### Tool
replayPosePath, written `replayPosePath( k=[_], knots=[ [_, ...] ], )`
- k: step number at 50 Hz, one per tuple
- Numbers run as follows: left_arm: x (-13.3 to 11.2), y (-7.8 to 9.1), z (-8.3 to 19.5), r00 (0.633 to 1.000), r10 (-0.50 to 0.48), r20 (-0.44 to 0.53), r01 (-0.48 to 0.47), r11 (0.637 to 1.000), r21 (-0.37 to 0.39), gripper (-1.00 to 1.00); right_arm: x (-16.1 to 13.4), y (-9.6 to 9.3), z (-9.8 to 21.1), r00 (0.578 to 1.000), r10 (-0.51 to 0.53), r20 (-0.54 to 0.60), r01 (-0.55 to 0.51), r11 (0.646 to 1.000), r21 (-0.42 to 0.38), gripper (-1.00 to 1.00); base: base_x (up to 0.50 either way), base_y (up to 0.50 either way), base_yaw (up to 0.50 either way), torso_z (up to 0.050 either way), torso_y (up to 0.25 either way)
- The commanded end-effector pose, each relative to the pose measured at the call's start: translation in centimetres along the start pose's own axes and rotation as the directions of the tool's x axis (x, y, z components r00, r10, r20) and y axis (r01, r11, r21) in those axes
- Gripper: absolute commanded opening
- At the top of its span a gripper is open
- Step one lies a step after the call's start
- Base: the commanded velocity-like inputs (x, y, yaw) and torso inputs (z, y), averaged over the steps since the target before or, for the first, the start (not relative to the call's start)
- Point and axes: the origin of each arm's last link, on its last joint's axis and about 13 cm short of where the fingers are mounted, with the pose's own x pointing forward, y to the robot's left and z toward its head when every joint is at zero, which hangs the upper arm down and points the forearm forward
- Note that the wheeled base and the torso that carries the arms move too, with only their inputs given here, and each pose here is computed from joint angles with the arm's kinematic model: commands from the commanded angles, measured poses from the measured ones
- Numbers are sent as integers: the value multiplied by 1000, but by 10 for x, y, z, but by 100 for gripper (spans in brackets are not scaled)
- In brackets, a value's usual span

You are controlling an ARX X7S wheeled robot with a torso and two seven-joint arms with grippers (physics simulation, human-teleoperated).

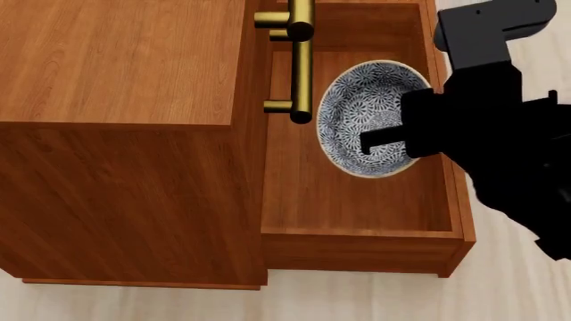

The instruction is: Put the bowl in the bottom drawer of the cabinet.

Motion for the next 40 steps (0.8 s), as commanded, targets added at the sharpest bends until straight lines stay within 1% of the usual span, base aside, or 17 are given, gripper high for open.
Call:
replayPosePath(
  k=[1,40],
  knots=[
    [0,0,-1,1000,0,-2,0,1000,0,100,4,1,-4,1000,8,1,-8,1000,1,-100,0,0,0,0,0],
    [-3,1,-2,1000,4,-8,-4,1000,1,100,14,10,-16,997,68,-45,-69,997,-32,-100,0,0,0,0,0]
  ],
)
